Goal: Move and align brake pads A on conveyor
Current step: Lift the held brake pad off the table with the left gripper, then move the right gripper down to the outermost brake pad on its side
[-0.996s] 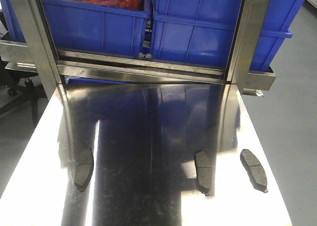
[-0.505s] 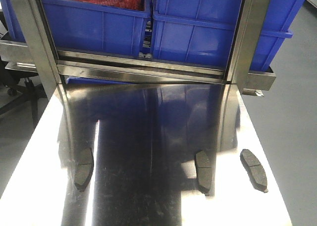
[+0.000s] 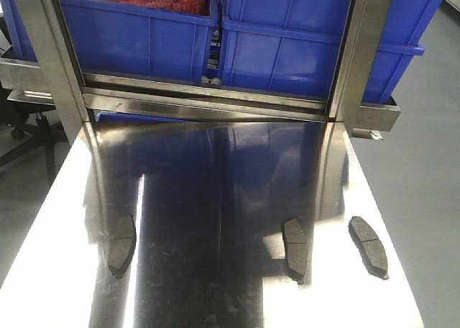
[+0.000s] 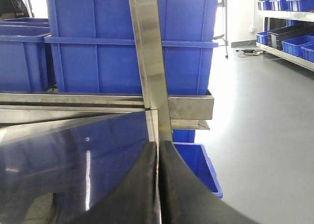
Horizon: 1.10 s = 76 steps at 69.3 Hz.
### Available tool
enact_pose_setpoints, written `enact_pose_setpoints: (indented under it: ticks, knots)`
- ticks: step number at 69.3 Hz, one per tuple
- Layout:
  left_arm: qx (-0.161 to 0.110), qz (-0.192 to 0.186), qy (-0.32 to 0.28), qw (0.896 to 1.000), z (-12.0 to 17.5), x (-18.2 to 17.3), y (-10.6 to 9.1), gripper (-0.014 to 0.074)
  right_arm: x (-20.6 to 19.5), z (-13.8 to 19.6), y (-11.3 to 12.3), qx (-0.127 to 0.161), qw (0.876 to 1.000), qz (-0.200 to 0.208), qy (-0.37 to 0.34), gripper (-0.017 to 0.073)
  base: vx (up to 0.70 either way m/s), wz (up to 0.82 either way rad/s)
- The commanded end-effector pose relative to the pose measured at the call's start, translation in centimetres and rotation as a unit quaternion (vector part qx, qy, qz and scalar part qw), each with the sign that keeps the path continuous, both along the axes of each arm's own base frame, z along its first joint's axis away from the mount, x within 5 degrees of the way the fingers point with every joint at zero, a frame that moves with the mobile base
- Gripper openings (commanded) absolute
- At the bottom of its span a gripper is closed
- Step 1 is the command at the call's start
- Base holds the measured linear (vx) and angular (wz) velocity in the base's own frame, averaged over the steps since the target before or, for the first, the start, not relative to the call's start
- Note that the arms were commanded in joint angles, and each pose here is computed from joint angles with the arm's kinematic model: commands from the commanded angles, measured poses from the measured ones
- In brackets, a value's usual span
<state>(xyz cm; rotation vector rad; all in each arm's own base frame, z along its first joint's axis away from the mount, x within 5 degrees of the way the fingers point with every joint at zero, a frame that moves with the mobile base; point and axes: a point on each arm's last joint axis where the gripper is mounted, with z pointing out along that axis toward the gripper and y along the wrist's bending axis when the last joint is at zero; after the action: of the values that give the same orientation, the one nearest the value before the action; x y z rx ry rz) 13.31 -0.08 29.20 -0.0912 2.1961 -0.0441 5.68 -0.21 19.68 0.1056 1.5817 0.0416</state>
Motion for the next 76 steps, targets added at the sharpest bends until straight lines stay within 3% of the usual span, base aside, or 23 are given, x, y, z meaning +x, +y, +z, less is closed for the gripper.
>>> enact_pose_setpoints:
  ticks: [1,16,27,36,53,59,64,76]
  knots:
    - [0.0,-0.004,-0.056,0.998,1.6,0.4,-0.1,0.0129,-0.1,0.2,-0.1,-0.005,0.999,-0.005,-0.04,-0.0003,0.0,0.0]
    - [0.0,-0.004,-0.056,0.998,1.6,0.4,-0.1,0.0129,-0.3,2.8,0.0,-0.016,0.998,-0.005,-0.056,-0.0003,0.0,0.0]
    - [0.0,-0.004,-0.055,0.998,1.6,0.4,-0.1,0.0129,0.6,7.1,-0.1,-0.039,0.999,-0.002,0.026,-0.0003,0.0,0.0]
    - [0.0,-0.004,-0.055,0.998,1.6,0.4,-0.1,0.0129,2.3,9.9,-0.4,-0.069,0.992,-0.007,0.108,-0.0003,0.0,0.0]
    - [0.0,-0.004,-0.055,0.998,1.6,0.4,-0.1,0.0129,5.9,10.3,-0.7,-0.073,0.976,-0.004,0.206,0.002,0.0,0.0]
    - [0.0,-0.004,-0.055,0.998,1.6,0.4,-0.1,0.0129,6.5,9.9,-0.7,-0.073,0.972,-0.002,0.223,0.0088,0.0,0.0]
    - [0.0,-0.004,-0.055,0.998,1.6,0.4,-0.1,0.0129,6.7,9.7,-0.7,-0.073,0.97,-0.002,0.231,0.0197,0.0,0.0]
    - [0.0,-0.004,-0.055,0.998,1.6,0.4,-0.1,0.0129,7.2,9.5,-0.7,-0.072,0.969,-0.001,0.236,0.057,0.0,0.0]
